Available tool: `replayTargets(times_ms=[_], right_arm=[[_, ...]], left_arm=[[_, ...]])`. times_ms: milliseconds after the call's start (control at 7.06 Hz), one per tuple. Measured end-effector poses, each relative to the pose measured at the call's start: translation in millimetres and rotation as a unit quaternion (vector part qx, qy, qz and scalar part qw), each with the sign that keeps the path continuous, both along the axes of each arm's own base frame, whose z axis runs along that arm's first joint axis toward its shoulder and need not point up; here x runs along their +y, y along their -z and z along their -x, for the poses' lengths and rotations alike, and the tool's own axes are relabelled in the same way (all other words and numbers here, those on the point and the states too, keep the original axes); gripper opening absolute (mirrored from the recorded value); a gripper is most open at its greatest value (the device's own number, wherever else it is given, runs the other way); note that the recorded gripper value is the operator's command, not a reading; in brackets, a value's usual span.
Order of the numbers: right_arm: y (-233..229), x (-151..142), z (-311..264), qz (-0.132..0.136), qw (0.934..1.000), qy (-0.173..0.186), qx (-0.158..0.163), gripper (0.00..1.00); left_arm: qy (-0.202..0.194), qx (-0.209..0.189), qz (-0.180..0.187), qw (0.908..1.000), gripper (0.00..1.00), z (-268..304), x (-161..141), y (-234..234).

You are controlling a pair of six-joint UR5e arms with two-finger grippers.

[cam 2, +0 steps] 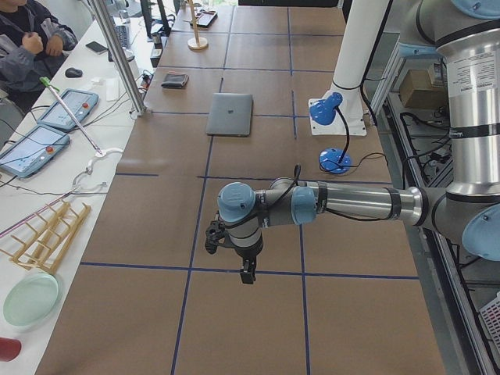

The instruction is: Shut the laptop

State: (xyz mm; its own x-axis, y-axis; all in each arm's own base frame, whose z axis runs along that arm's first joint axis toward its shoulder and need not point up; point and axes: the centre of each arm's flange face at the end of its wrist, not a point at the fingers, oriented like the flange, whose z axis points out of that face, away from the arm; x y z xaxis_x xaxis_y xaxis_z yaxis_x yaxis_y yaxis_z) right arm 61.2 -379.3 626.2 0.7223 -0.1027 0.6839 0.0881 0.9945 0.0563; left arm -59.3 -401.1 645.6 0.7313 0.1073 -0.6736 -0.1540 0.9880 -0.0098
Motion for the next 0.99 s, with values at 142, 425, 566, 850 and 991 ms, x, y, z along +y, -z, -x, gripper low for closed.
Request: replayTargets(times_ms=[142,425,566,850,991], right_arm=[[-0.1,0.0,0.1,0.0,1.0,0.0,0.0,1.0],[0.0,0.0,0.6,0.001,1.0,0.001,-0.001,1.0],[-0.1,0.0,0.6,0.001,1.0,0.001,-0.001,1.0],[-0.2,0.0,0.7,0.001,1.0,0.001,-0.001,1.0],[-0.2,0.0,0.6,0.001,1.0,0.001,-0.001,1.0]], left_arm=[[0.0,0.001,-0.003,1.0,1.0,-0.2,-0.3,2.1],[0.0,0.001,-0.005,1.0,1.0,-0.4,-0.6,4.0],[0.0,0.001,-0.006,1.0,1.0,-0.5,-0.7,4.7],[0.0,0.001,-0.006,1.0,1.0,-0.5,-0.7,4.9],[0.0,0.001,-0.006,1.0,1.0,-0.5,-0.7,5.0]])
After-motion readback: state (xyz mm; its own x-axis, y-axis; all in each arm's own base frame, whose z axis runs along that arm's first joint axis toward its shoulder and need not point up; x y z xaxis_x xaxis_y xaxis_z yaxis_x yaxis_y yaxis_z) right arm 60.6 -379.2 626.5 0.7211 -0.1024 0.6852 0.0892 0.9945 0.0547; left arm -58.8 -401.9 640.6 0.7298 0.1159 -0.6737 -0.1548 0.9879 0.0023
